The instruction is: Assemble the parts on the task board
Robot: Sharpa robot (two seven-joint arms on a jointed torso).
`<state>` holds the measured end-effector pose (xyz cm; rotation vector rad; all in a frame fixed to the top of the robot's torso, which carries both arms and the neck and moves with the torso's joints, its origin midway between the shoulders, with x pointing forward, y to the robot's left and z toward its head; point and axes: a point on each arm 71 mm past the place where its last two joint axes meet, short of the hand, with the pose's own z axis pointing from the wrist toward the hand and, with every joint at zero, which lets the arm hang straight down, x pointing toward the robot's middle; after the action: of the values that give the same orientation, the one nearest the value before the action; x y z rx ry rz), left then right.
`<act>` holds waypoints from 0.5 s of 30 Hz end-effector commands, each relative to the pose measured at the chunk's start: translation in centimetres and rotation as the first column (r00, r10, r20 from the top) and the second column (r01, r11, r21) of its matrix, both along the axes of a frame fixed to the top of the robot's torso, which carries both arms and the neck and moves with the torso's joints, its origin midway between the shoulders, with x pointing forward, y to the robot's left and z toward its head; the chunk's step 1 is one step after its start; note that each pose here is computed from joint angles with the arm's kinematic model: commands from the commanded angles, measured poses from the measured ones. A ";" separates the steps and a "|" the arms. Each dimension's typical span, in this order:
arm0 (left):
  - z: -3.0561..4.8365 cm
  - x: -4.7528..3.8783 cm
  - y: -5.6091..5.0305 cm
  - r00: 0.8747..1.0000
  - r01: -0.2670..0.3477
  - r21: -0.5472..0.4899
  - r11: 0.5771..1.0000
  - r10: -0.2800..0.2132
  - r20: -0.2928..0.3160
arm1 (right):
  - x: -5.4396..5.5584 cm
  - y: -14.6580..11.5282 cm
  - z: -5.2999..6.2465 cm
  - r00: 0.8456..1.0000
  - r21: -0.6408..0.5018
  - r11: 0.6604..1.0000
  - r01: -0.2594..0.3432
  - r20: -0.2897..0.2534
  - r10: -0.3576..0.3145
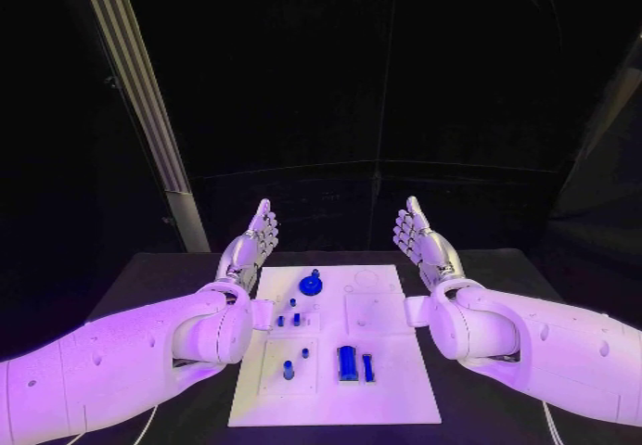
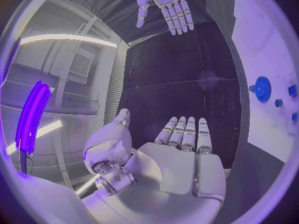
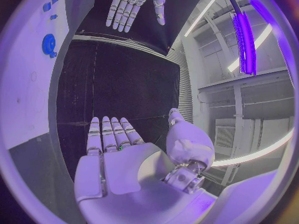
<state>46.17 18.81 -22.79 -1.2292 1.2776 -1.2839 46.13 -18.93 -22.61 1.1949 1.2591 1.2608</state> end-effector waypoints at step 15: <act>0.37 0.00 0.4 0.997 -0.066 0.032 0.997 0.065 0.038 | 0.0 -0.3 0.2 0.999 -0.002 0.999 0.048 0.010 -0.047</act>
<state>46.15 19.20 -22.74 -1.2321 1.2424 -1.2253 46.14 -19.19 -22.67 1.2189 1.2370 1.2288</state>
